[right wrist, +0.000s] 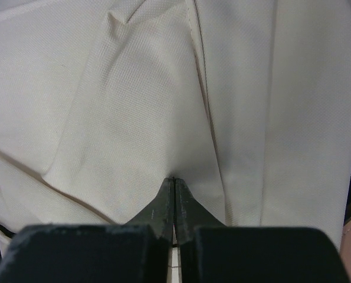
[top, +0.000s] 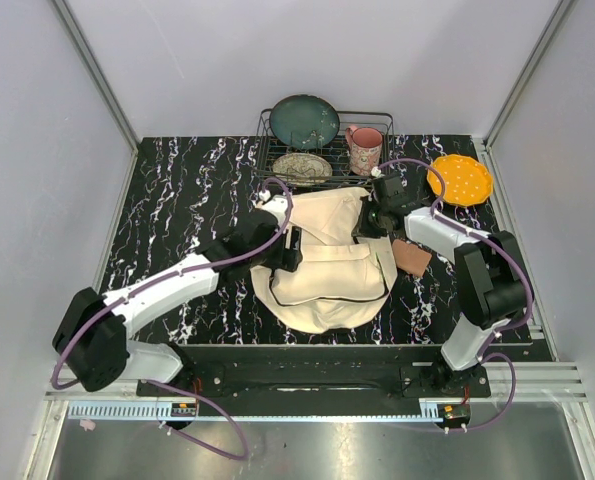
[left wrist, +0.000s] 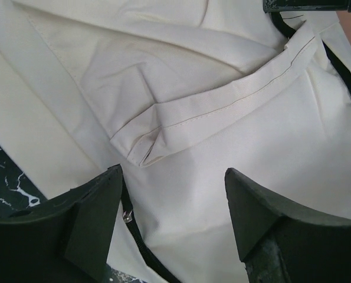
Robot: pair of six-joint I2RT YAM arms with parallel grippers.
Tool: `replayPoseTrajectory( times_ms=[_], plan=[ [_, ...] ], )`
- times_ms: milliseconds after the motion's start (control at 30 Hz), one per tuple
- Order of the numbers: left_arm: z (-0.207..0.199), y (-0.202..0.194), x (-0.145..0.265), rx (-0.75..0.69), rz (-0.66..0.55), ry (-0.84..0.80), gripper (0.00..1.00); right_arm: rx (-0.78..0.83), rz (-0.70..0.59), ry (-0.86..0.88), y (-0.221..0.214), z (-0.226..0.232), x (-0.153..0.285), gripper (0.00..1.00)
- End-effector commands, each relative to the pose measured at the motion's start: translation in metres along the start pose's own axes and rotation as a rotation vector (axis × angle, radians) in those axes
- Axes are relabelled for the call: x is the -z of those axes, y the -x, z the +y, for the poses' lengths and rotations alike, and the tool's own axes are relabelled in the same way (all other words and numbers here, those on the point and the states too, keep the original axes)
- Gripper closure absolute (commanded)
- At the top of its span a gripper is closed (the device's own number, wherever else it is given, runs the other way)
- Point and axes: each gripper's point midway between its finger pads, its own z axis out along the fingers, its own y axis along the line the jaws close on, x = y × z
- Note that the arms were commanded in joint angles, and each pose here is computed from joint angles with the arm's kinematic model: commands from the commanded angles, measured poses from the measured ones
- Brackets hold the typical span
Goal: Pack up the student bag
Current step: Unzip the student bag at the center of the board.
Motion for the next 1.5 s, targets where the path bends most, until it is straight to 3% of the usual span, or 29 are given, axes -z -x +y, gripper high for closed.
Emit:
replayPoseTrajectory(
  times_ms=[0, 167, 200, 333, 533, 833, 1100, 1467],
  plan=[
    [0.012, 0.01, 0.016, 0.008, -0.066, 0.053, 0.26, 0.018, 0.044, -0.059, -0.013, -0.01, -0.011, 1.0],
    [0.03, -0.005, 0.024, 0.039, -0.062, 0.129, 0.25, 0.022, 0.042, -0.043, -0.013, -0.006, -0.006, 1.0],
    [0.033, -0.007, 0.025, 0.052, -0.06, 0.146, 0.15, 0.019, 0.037, -0.037, -0.011, -0.005, -0.005, 1.0],
    [0.05, -0.018, 0.031, 0.114, -0.061, 0.233, 0.01, 0.004, 0.0, -0.008, -0.002, 0.005, 0.008, 1.0],
    [0.06, -0.042, 0.033, 0.207, -0.037, 0.269, 0.01, -0.027, -0.034, 0.057, 0.006, 0.023, 0.024, 1.0],
    [0.042, -0.075, 0.019, 0.253, 0.029, 0.133, 0.01, -0.029, -0.077, 0.107, 0.001, 0.053, 0.044, 1.0],
    [0.028, -0.083, 0.006, 0.25, 0.058, 0.053, 0.02, -0.041, -0.123, 0.127, 0.005, 0.073, 0.055, 1.0],
    [0.001, -0.083, -0.004, 0.236, 0.074, -0.071, 0.08, -0.017, -0.055, 0.157, -0.01, 0.116, 0.038, 1.0]
  ],
)
